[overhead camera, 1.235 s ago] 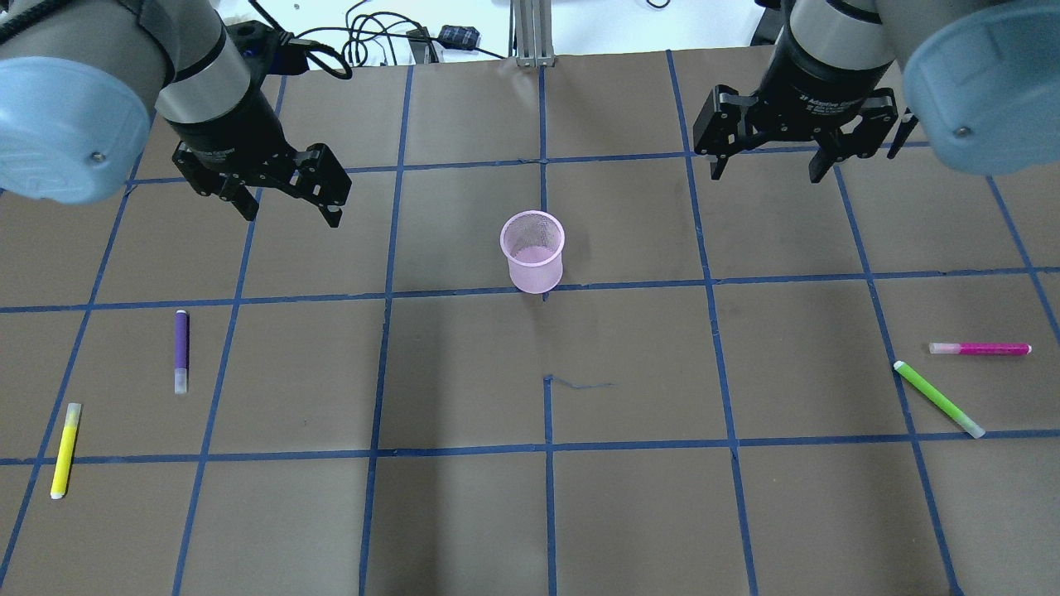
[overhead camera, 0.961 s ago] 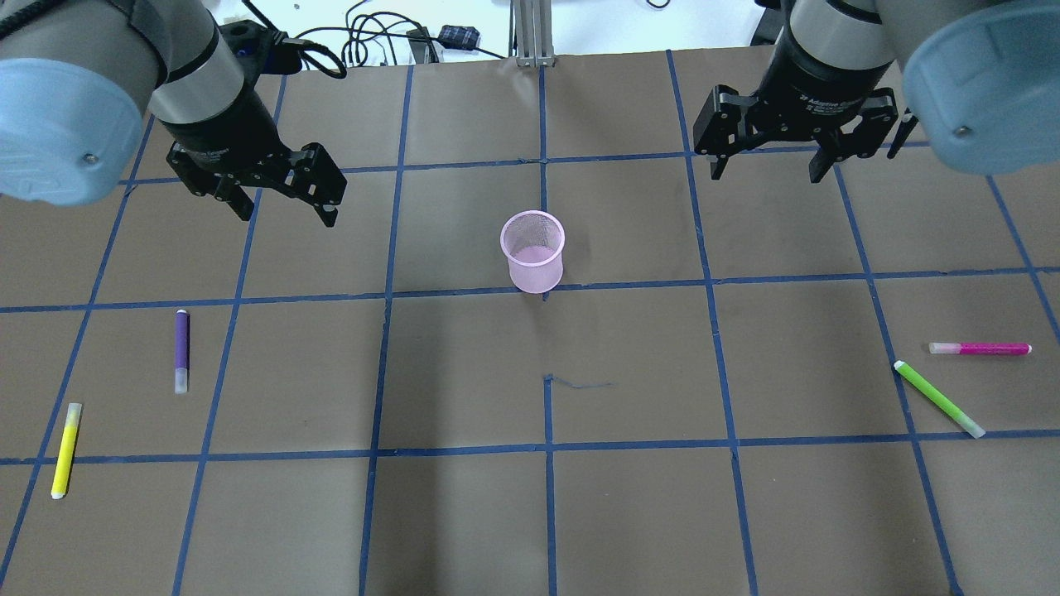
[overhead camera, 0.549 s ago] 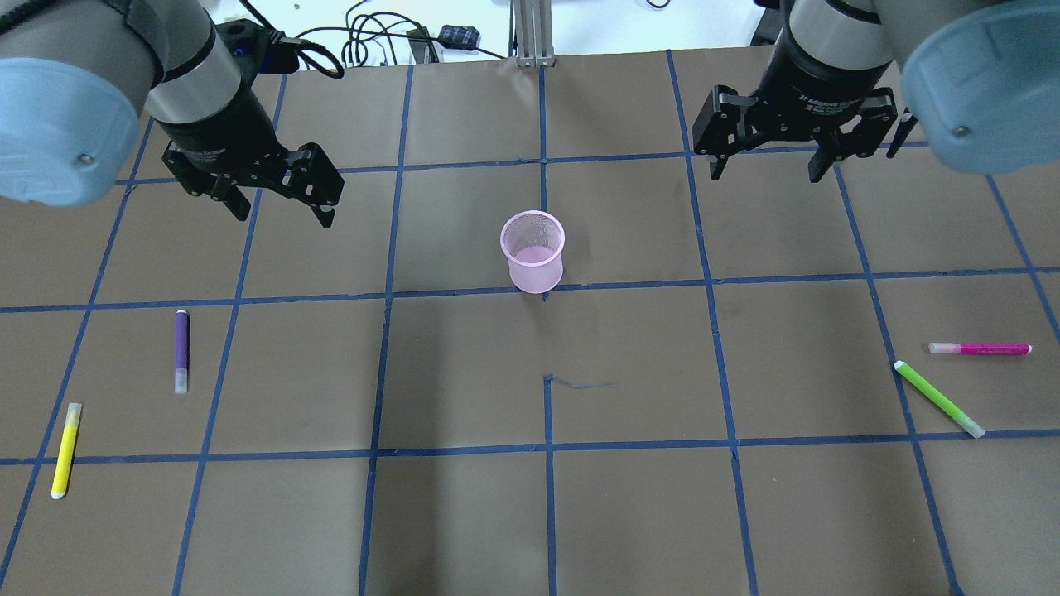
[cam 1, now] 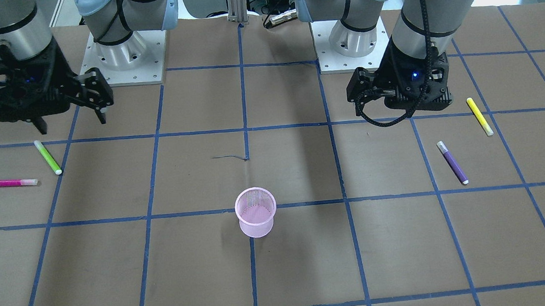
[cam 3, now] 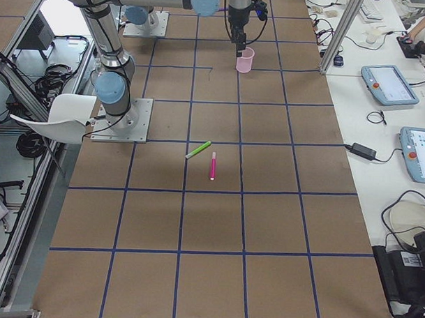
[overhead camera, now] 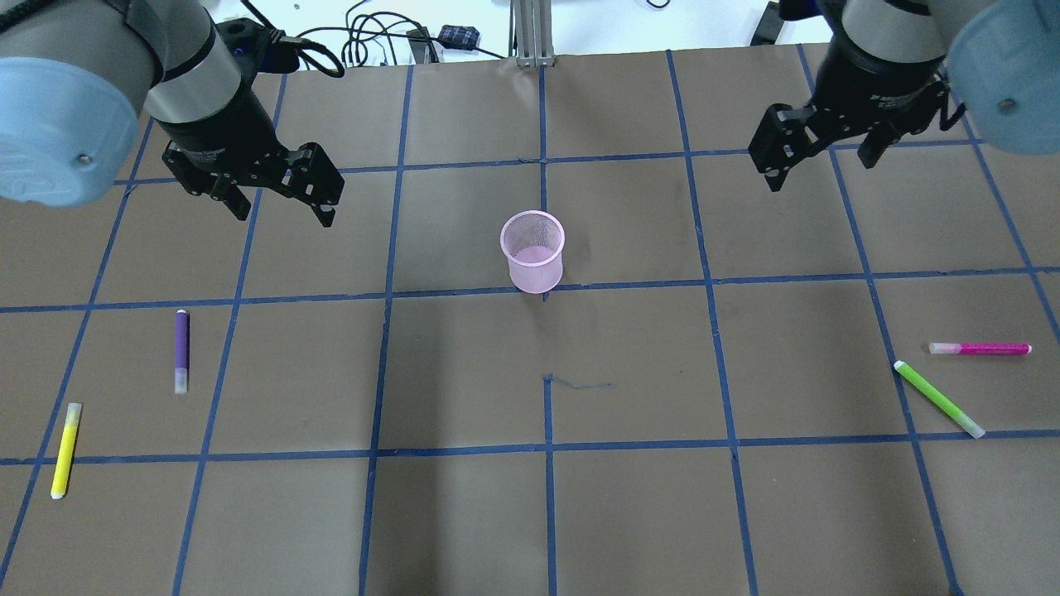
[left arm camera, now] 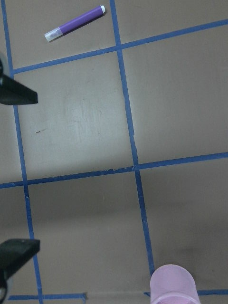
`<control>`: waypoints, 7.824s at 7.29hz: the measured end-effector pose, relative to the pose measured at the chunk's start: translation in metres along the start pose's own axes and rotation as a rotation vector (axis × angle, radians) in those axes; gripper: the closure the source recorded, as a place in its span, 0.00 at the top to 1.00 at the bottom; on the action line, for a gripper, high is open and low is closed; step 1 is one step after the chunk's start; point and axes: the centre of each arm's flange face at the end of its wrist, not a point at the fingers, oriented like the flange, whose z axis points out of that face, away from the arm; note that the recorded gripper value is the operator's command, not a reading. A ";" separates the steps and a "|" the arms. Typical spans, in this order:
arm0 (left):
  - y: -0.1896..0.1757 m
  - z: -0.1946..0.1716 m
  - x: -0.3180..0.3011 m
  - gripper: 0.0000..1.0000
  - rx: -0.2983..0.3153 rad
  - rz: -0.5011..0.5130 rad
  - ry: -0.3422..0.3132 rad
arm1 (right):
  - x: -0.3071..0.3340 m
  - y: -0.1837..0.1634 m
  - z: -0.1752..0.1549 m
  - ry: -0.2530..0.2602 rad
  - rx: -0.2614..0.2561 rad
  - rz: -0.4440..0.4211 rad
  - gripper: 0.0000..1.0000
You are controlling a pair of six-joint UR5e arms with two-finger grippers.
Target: Insert purple and pink pens into pink cup
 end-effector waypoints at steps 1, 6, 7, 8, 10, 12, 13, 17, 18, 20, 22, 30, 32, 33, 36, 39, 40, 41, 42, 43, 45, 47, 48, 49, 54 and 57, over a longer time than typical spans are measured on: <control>-0.001 0.001 -0.001 1.00 0.001 -0.003 0.001 | 0.048 0.007 0.009 -0.021 -0.030 -0.061 1.00; -0.012 0.016 -0.065 1.00 -0.023 -0.116 0.010 | 0.242 0.071 0.096 -0.246 0.046 -0.721 1.00; -0.012 0.017 -0.075 1.00 -0.025 -0.132 0.009 | 0.280 0.092 0.132 -0.315 0.121 -0.831 1.00; -0.012 0.017 -0.080 1.00 -0.021 -0.135 0.007 | 0.315 0.109 0.171 -0.359 0.201 -0.900 1.00; -0.016 0.017 -0.087 1.00 0.002 -0.122 0.002 | 0.373 0.131 0.260 -0.384 0.369 -1.028 1.00; -0.017 0.017 -0.093 1.00 0.009 -0.122 -0.001 | 0.399 0.148 0.331 -0.406 0.553 -1.135 1.00; -0.016 0.023 -0.109 1.00 -0.003 -0.130 0.005 | 0.398 0.151 0.348 -0.409 0.605 -1.186 1.00; -0.001 0.082 -0.219 1.00 -0.045 -0.215 0.039 | 0.388 0.156 0.370 -0.422 0.658 -1.280 0.91; -0.001 0.095 -0.232 1.00 -0.061 -0.233 0.047 | 0.385 0.158 0.373 -0.433 0.658 -1.277 0.88; -0.004 0.126 -0.256 1.00 -0.107 -0.271 0.073 | 0.378 0.161 0.380 -0.454 0.663 -1.272 0.64; -0.010 0.157 -0.277 1.00 -0.130 -0.304 0.085 | 0.377 0.161 0.381 -0.444 0.666 -1.282 0.32; -0.037 0.251 -0.304 0.95 -0.168 -0.388 0.090 | 0.379 0.154 0.346 -0.362 0.653 -1.314 0.06; -0.032 0.260 -0.315 0.82 -0.183 -0.404 0.097 | 0.350 0.119 0.281 -0.296 0.623 -1.295 0.06; -0.029 0.266 -0.321 0.79 -0.191 -0.414 0.101 | 0.313 0.086 0.247 -0.279 0.595 -1.295 0.06; -0.027 0.279 -0.325 0.74 -0.214 -0.442 0.111 | 0.140 -0.016 0.158 -0.213 0.501 -1.266 0.06; -0.027 0.285 -0.326 0.62 -0.226 -0.458 0.111 | -0.055 -0.065 0.113 -0.029 0.406 -1.276 0.06; -0.027 0.287 -0.326 0.52 -0.229 -0.459 0.112 | -0.109 -0.071 0.099 0.050 0.379 -1.307 0.05; -0.027 0.287 -0.326 0.23 -0.229 -0.459 0.111 | -0.153 -0.077 0.092 0.122 0.338 -1.320 0.04; -0.028 0.288 -0.326 0.00 -0.231 -0.459 0.111 | -0.192 -0.081 0.091 0.204 0.280 -1.323 0.03; -0.028 0.288 -0.327 0.00 -0.232 -0.460 0.111 | -0.231 -0.086 0.094 0.298 0.218 -1.340 0.03; -0.028 0.286 -0.327 0.00 -0.235 -0.462 0.113 | -0.293 -0.092 0.112 0.462 0.097 -1.397 0.04; -0.033 0.261 -0.324 0.00 -0.194 -0.469 0.098 | -0.322 -0.095 0.134 0.535 0.012 -1.435 0.05; -0.041 0.238 -0.316 0.00 -0.164 -0.477 0.085 | -0.332 -0.094 0.146 0.545 -0.023 -1.456 0.10; -0.052 0.209 -0.298 0.00 -0.133 -0.470 0.068 | -0.343 -0.091 0.159 0.553 -0.056 -1.480 0.24; -0.068 0.122 -0.231 0.00 0.001 -0.420 0.008 | -0.343 -0.095 0.162 0.563 -0.068 -1.483 0.93; -0.077 0.091 -0.188 0.00 0.072 -0.375 -0.017 | -0.260 -0.105 0.103 0.472 0.049 -1.356 0.93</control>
